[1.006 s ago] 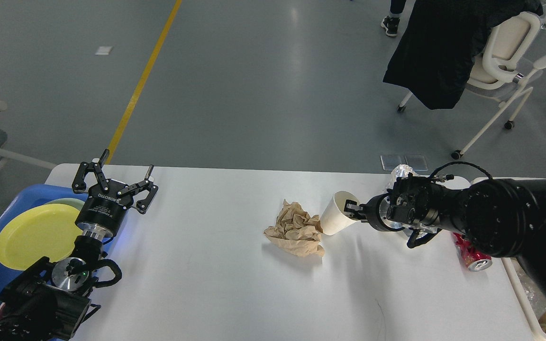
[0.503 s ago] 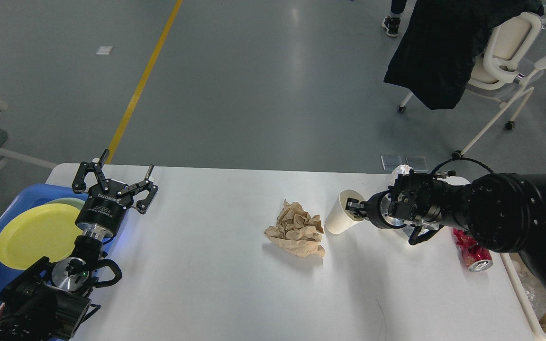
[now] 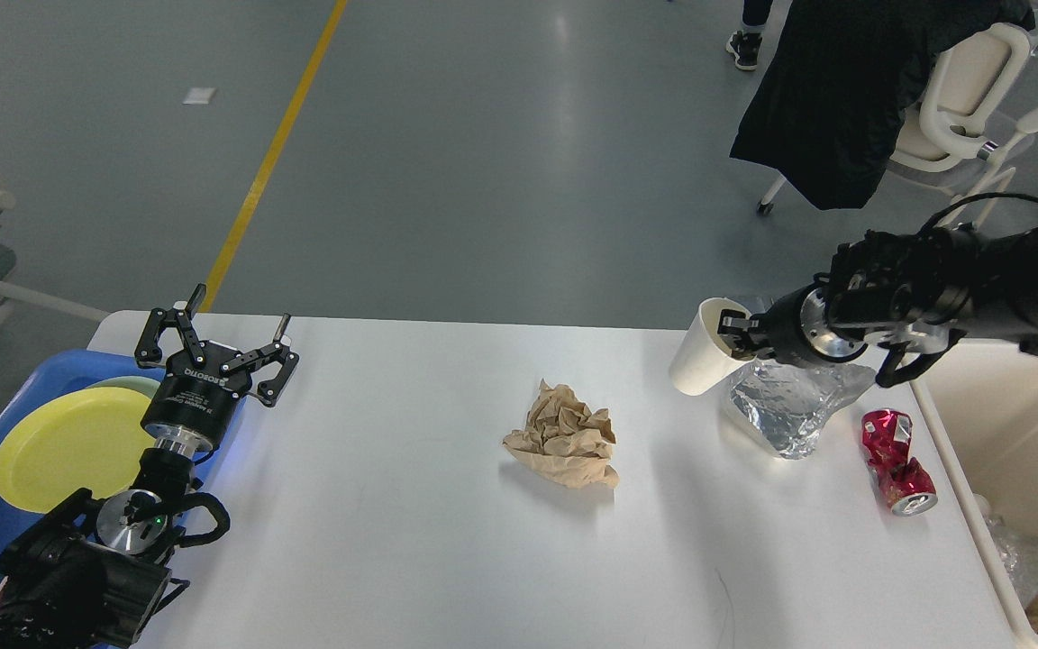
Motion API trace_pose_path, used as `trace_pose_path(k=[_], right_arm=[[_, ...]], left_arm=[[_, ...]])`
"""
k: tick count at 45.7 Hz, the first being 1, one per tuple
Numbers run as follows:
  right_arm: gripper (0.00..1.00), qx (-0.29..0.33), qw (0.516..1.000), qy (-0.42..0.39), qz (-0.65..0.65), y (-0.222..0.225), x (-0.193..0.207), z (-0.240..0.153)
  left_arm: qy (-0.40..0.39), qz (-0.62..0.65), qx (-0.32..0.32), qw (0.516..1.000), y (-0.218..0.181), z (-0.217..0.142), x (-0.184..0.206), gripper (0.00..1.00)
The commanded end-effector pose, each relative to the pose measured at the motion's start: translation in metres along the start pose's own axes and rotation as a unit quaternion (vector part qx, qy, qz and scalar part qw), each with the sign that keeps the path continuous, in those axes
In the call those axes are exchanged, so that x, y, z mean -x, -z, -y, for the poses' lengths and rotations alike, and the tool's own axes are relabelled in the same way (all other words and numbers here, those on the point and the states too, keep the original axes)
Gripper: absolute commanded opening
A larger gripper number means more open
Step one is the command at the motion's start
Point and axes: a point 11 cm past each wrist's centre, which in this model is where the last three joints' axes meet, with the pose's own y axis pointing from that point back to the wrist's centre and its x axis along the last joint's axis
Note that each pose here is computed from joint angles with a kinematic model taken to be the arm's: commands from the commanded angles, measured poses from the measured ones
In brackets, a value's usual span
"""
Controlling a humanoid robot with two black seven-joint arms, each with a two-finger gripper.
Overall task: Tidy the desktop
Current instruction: 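Lift the white paper cup and carry it into the white bin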
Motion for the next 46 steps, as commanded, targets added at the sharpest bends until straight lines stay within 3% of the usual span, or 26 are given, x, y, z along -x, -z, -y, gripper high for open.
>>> trace_pose_path(k=[1,11,25,36,46], right_arm=[[0.0,-0.006,1.0,0.014,-0.004,-0.007,-0.019,-0.05],[0.0,-0.046,0.995,0.085,-0.002,-0.001,-0.012,-0.135],[0.0,-0.116,0.981,0.154,-0.035,0.042,-0.021,-0.236],[0.0,-0.108,0.982,0.149,-0.05,0.042,-0.021,-0.24],[0.0,-0.041,0.993,0.106,-0.006,-0.044,-0.04,-0.198]], left_arm=[[-0.001,0.002,0.0,1.0,-0.002,-0.001,-0.001,1.0],[-0.001,0.002,0.0,1.0,-0.002,-0.001,-0.001,1.0],[-0.001,0.002,0.0,1.0,-0.002,-0.001,-0.001,1.0],[-0.001,0.002,0.0,1.0,-0.002,-0.001,-0.001,1.0],[-0.001,0.002,0.0,1.0,-0.002,-0.001,-0.001,1.0]])
